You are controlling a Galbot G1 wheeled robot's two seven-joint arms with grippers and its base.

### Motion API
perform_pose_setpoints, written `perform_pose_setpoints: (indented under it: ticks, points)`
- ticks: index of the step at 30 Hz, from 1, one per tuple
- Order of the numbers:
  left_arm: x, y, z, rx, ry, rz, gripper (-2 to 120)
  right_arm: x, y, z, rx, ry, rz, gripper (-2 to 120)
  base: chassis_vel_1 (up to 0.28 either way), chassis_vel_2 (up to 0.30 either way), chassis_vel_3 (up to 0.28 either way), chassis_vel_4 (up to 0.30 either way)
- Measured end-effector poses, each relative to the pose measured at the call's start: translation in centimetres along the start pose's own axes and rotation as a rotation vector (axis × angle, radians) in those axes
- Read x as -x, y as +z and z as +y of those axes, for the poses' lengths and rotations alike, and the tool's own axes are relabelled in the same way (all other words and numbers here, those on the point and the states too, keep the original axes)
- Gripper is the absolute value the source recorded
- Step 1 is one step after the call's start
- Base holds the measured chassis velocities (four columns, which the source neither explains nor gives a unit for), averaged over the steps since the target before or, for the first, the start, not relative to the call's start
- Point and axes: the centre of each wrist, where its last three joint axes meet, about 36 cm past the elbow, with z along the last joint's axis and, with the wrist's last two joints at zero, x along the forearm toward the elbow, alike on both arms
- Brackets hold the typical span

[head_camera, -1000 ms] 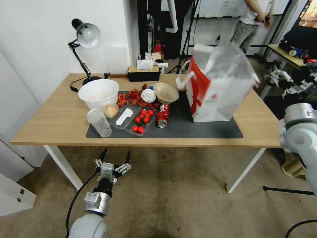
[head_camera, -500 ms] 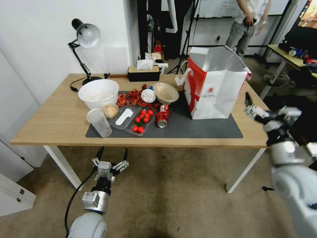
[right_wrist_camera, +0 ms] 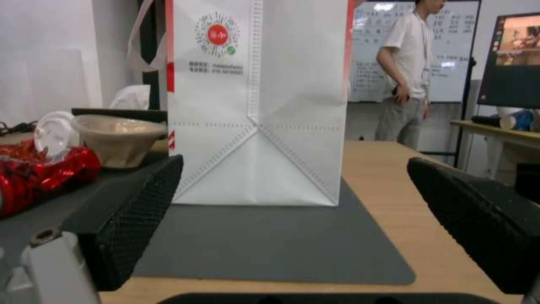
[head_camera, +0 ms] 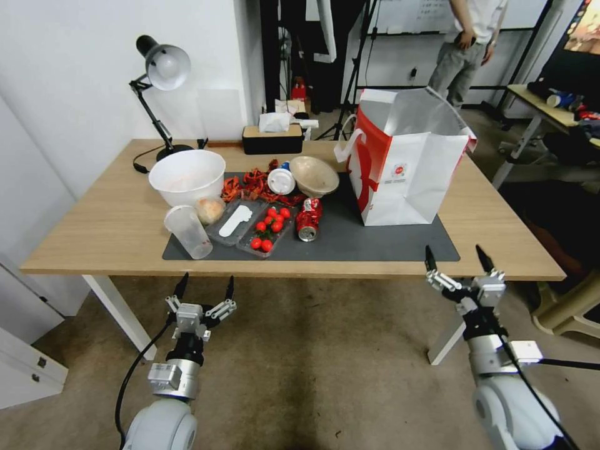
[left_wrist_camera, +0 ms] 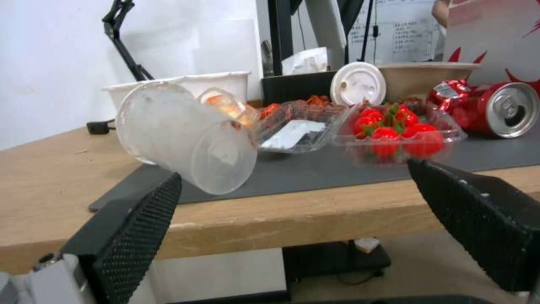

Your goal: Pick up the food delivery bag from the floor and place it on the table.

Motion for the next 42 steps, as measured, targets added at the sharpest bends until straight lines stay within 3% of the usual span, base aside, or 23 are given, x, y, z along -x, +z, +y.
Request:
perform_pose_setpoints:
  ticks: [9, 42]
  points:
    - [0.18, 0.58, 0.7, 0.017, -0.033, -0.011, 100, -0.12, 0.99, 0.46, 0.004, -0.017, 0.002, 100, 0.0, 0.0, 0.0, 0.0]
    - [0.15, 0.62, 0.71, 0.019, -0.035, -0.011, 100, 0.0, 0.9, 0.39, 0.005, -0.016, -0.002, 100, 0.0, 0.0, 0.0, 0.0]
